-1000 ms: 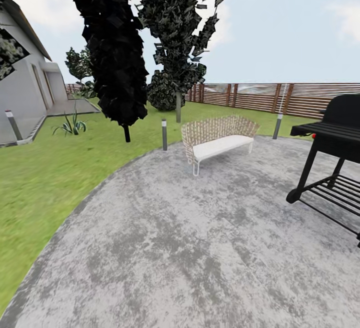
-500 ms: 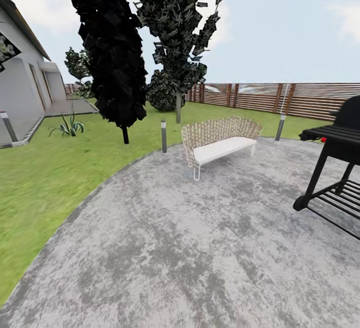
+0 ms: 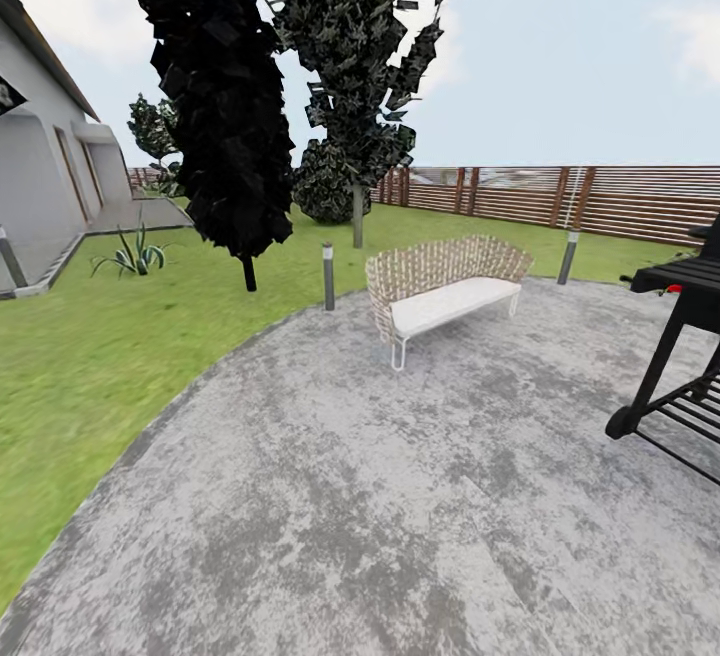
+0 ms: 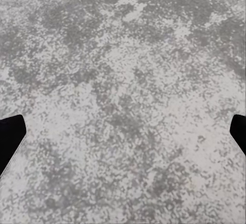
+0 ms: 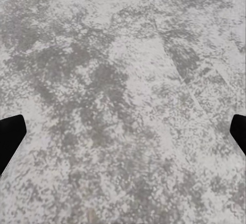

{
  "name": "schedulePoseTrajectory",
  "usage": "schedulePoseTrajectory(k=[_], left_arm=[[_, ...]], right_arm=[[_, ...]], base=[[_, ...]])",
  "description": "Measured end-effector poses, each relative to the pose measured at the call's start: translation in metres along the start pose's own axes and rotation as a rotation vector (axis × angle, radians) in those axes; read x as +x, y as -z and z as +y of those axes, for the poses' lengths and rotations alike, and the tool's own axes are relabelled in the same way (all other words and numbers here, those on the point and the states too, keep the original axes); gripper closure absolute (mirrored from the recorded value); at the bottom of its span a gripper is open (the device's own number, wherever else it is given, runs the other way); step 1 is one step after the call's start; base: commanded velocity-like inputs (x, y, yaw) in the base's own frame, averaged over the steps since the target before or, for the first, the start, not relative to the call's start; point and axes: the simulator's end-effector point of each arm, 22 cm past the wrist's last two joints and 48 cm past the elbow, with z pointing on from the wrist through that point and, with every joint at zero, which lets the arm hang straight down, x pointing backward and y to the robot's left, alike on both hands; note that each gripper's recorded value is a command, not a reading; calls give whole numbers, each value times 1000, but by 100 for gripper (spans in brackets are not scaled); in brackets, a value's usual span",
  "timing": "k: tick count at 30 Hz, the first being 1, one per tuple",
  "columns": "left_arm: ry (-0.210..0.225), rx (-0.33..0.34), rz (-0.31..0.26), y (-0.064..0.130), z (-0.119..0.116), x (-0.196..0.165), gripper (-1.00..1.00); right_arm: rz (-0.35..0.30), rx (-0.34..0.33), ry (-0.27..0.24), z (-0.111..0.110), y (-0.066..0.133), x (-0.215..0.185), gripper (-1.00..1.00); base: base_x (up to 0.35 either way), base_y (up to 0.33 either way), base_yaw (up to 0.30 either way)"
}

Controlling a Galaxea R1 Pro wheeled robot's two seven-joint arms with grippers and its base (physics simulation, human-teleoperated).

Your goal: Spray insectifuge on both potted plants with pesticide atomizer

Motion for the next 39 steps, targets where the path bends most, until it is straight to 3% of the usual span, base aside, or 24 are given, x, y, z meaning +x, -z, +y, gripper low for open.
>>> schedulePoseTrajectory(k=[5,16,39], left_arm=[[0,0,0,0,0,0,-100],[0,0,0,0,0,0,-100],[2,-1,-14,0,1,-6,-100]], right_arm=[[54,6,4,-5,5,25,-100],[60,7,0,-6,6,28,-100],[53,8,-1,-5,6,25,-100]], base=[[339,71,0],[339,77,-10],[311,177,-222]])
